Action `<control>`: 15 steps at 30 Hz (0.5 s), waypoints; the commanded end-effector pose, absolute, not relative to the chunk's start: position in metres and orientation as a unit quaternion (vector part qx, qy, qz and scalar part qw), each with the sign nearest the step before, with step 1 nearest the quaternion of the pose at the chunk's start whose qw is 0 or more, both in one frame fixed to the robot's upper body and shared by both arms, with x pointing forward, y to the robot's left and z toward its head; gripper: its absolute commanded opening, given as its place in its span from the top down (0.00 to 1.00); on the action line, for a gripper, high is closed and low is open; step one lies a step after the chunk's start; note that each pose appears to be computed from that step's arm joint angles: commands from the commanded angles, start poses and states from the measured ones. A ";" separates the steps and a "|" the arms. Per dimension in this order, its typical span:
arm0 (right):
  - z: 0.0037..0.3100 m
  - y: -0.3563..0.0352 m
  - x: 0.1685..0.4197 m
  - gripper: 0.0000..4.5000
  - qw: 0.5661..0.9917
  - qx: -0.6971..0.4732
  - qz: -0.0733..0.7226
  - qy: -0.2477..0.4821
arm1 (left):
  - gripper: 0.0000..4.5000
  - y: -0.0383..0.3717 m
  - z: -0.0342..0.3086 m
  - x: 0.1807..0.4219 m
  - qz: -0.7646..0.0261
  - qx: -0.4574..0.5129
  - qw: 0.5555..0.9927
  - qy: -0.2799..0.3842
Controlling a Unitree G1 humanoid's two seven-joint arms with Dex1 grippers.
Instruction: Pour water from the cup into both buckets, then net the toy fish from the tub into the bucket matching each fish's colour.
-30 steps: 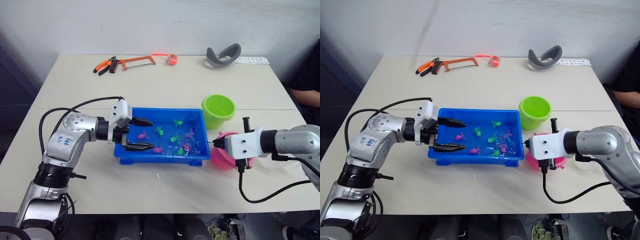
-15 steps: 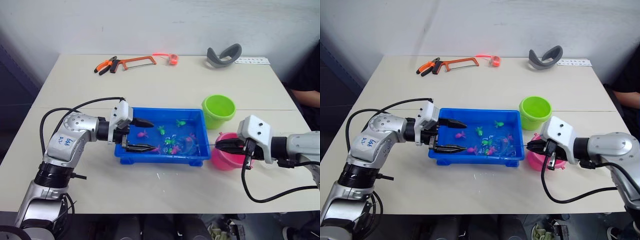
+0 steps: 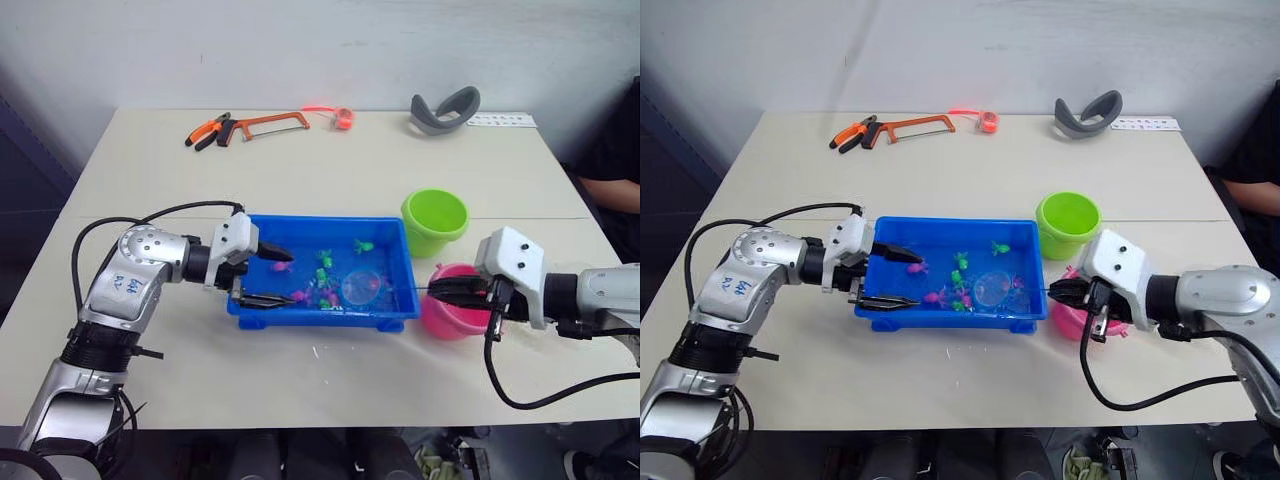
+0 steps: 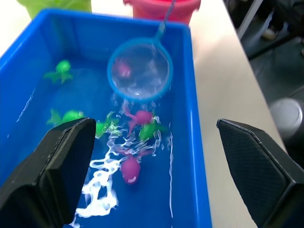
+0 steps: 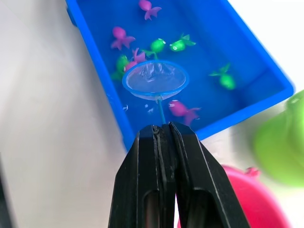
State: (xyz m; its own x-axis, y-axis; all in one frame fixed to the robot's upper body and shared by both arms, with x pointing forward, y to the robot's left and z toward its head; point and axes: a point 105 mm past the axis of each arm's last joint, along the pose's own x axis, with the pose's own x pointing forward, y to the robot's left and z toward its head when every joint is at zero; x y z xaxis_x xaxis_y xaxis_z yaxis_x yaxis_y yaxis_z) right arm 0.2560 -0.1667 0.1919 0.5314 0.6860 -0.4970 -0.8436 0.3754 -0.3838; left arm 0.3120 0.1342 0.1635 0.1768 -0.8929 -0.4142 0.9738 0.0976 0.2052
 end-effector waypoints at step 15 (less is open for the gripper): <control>0.177 -0.143 0.279 1.00 0.768 -0.412 0.487 0.052 | 0.01 0.148 0.173 0.306 -0.630 0.232 0.735 0.088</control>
